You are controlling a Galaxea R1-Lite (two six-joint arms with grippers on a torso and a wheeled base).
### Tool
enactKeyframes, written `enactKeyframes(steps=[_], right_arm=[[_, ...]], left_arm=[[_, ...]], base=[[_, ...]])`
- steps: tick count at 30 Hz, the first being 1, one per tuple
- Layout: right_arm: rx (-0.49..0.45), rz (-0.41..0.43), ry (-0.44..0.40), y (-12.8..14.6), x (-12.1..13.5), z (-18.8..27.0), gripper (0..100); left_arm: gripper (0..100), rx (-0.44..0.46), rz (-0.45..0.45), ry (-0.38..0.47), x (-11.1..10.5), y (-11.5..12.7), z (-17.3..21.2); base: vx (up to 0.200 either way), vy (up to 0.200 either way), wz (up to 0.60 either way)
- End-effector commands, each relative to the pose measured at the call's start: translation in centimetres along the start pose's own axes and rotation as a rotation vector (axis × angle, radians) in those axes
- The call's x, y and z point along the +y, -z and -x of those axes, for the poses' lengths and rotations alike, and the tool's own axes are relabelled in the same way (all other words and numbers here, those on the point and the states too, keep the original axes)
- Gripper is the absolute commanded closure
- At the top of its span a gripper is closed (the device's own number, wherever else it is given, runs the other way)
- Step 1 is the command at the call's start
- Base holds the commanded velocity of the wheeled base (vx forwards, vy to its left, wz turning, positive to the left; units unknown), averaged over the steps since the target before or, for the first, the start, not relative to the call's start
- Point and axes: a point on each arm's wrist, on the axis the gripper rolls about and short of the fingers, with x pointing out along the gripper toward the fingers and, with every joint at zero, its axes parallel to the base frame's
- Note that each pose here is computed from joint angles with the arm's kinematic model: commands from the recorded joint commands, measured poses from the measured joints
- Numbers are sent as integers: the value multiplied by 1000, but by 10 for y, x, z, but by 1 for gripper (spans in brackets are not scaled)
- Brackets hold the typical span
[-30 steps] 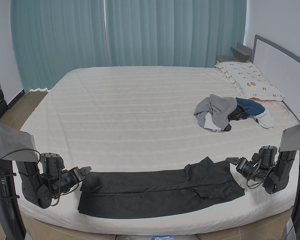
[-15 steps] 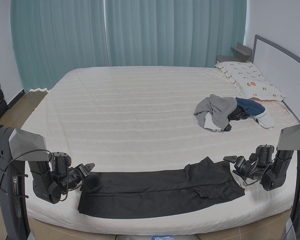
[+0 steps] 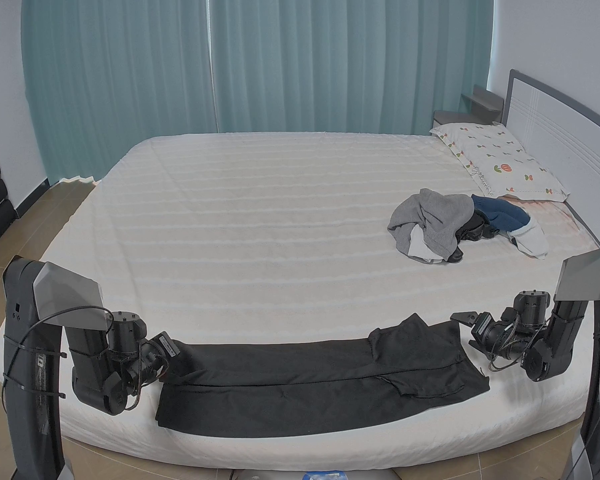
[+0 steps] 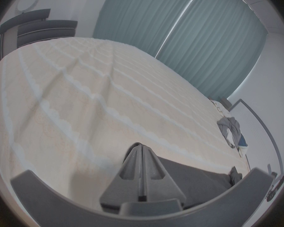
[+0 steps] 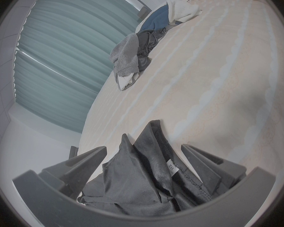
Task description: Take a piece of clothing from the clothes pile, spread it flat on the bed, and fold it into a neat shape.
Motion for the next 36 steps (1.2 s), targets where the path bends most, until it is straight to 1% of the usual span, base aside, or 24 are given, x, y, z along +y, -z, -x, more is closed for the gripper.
enactKeyframes(steps=[1,2,5,14,19,31,36], right_arm=[[1,-3,4,0,-2,0,0],[3,-1,4,1,-2,0,0],[5,-1,4,1,-2,0,0],[7,2,3,2,-1,-2,0],[-3,7,-11,-1,2,-5,0],[-11,28,-31,-3,5,-18,0],[-9,52,-33,-1,4,-26,0]], left_arm=[[100,-25,35,-39,8,6,-5],[100,-52,65,-42,8,5,-5],[100,-64,80,-40,9,4,-3],[100,-65,84,-46,11,3,-3],[100,-67,86,-46,11,4,-4],[100,-63,81,-47,11,4,-4],[100,-63,81,-47,11,4,-4]], base=[[0,0,0],[0,0,0],[0,0,0],[0,0,0],[0,0,0],[0,0,0],[0,0,0]])
